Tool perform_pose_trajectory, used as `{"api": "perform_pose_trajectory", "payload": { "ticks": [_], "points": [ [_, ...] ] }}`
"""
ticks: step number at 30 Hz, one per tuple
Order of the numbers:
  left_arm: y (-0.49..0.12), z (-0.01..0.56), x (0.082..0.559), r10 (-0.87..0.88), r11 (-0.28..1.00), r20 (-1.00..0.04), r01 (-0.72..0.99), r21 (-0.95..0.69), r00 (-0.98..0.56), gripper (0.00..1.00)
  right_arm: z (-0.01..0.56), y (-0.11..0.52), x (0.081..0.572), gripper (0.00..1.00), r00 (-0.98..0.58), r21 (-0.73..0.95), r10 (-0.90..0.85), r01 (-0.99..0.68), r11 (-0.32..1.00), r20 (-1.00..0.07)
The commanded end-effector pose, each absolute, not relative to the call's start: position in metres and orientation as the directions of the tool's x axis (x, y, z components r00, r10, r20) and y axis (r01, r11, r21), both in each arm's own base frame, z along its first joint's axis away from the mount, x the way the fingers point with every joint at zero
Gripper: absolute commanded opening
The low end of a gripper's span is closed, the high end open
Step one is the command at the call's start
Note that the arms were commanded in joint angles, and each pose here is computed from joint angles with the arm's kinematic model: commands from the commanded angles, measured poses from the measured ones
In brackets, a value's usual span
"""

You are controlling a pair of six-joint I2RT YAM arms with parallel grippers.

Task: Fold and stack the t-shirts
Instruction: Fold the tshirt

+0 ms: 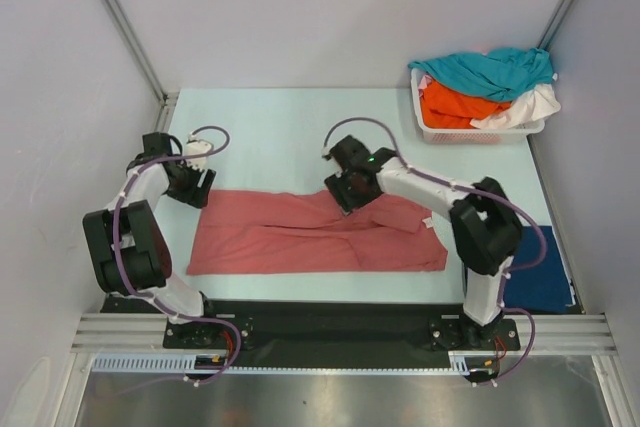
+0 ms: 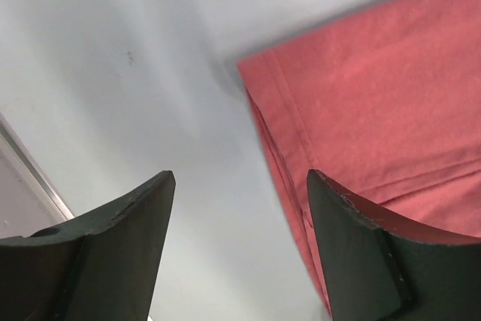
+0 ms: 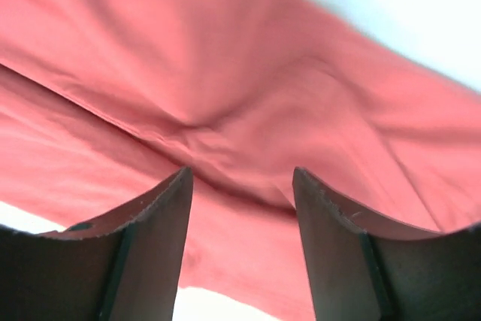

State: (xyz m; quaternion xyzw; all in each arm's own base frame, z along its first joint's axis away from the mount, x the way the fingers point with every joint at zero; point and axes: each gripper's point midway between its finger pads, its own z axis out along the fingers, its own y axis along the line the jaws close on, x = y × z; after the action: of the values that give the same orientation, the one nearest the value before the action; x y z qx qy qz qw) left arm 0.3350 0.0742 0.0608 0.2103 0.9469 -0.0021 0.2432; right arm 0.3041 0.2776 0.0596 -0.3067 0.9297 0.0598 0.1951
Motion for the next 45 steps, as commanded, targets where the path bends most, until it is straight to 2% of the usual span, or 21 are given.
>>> {"api": "perform_pose_trajectory", "payload": {
  "ticks": [1,5,9,14,18,22,26,27,29,30,32,33,37,40,43,45],
  "points": [
    [0.081,0.084,0.364,0.337,0.939,-0.534,0.322,0.124,-0.776,0.77,0.140,0.252,0.325,0.62,-0.782,0.139,-0.259,-0.401,0.906,-0.566],
    [0.085,0.084,0.380,0.316,0.947,-0.542,0.289,0.138,-0.779,0.79,0.128,0.182,0.298,0.59,-0.864,0.219,0.057,-0.063,0.974,-0.500],
    [0.093,0.060,0.389,0.321,0.947,-0.480,0.287,0.145,-0.816,0.82,0.100,0.128,0.261,0.56,-0.866,0.201,0.240,0.165,0.966,-0.439],
    [0.065,0.049,0.396,0.369,0.925,-0.479,0.366,0.104,-0.796,0.83,0.075,0.103,0.229,0.56,-0.852,0.206,0.360,0.301,0.931,-0.381],
    [0.040,0.050,0.390,0.362,0.910,-0.497,0.414,0.006,-0.789,0.78,0.059,0.095,0.211,0.56,-0.842,0.204,0.421,0.371,0.906,-0.338],
    [0.041,0.033,0.374,0.354,0.916,-0.446,0.402,-0.014,-0.822,0.74,0.038,0.092,0.204,0.56,-0.829,0.214,0.466,0.417,0.883,-0.308],
    [0.039,0.014,0.358,0.345,0.918,-0.377,0.392,-0.053,-0.859,0.60,0.021,0.080,0.197,0.55,-0.812,0.186,0.507,0.472,0.862,-0.290],
    [0.039,0.010,0.353,0.347,0.918,-0.362,0.392,-0.058,-0.865,0.52,0.020,0.078,0.197,0.55,-0.809,0.182,0.510,0.477,0.860,-0.292],
    [0.038,0.004,0.340,0.352,0.916,-0.328,0.395,-0.072,-0.877,0.43,0.019,0.074,0.197,0.54,-0.804,0.171,0.516,0.487,0.857,-0.297],
    [0.039,0.007,0.337,0.358,0.914,-0.328,0.400,-0.067,-0.874,0.31,0.021,0.073,0.197,0.54,-0.803,0.172,0.515,0.485,0.857,-0.300],
    [0.044,0.003,0.327,0.372,0.915,-0.306,0.402,-0.040,-0.876,0.17,0.027,0.071,0.198,0.54,-0.801,0.168,0.513,0.485,0.859,-0.310],
    [0.049,0.002,0.325,0.374,0.917,-0.301,0.397,-0.017,-0.877,0.00,0.034,0.072,0.202,0.54,-0.798,0.175,0.508,0.477,0.861,-0.324],
    [0.086,0.007,0.324,0.298,0.954,-0.303,0.297,0.050,-0.905,0.00,0.045,0.066,0.202,0.55,-0.793,0.161,0.503,0.478,0.863,-0.344],
    [0.085,0.007,0.316,0.323,0.944,-0.299,0.327,0.039,-0.898,0.00,0.037,0.066,0.198,0.55,-0.792,0.163,0.512,0.486,0.859,-0.332],
    [0.074,0.015,0.313,0.335,0.935,-0.340,0.355,0.003,-0.879,0.00,0.023,0.072,0.198,0.56,-0.804,0.176,0.512,0.481,0.859,-0.301],
    [0.072,0.019,0.312,0.336,0.933,-0.350,0.359,-0.001,-0.874,0.01,0.015,0.077,0.201,0.53,-0.811,0.187,0.509,0.474,0.860,-0.287]
  ]
}}
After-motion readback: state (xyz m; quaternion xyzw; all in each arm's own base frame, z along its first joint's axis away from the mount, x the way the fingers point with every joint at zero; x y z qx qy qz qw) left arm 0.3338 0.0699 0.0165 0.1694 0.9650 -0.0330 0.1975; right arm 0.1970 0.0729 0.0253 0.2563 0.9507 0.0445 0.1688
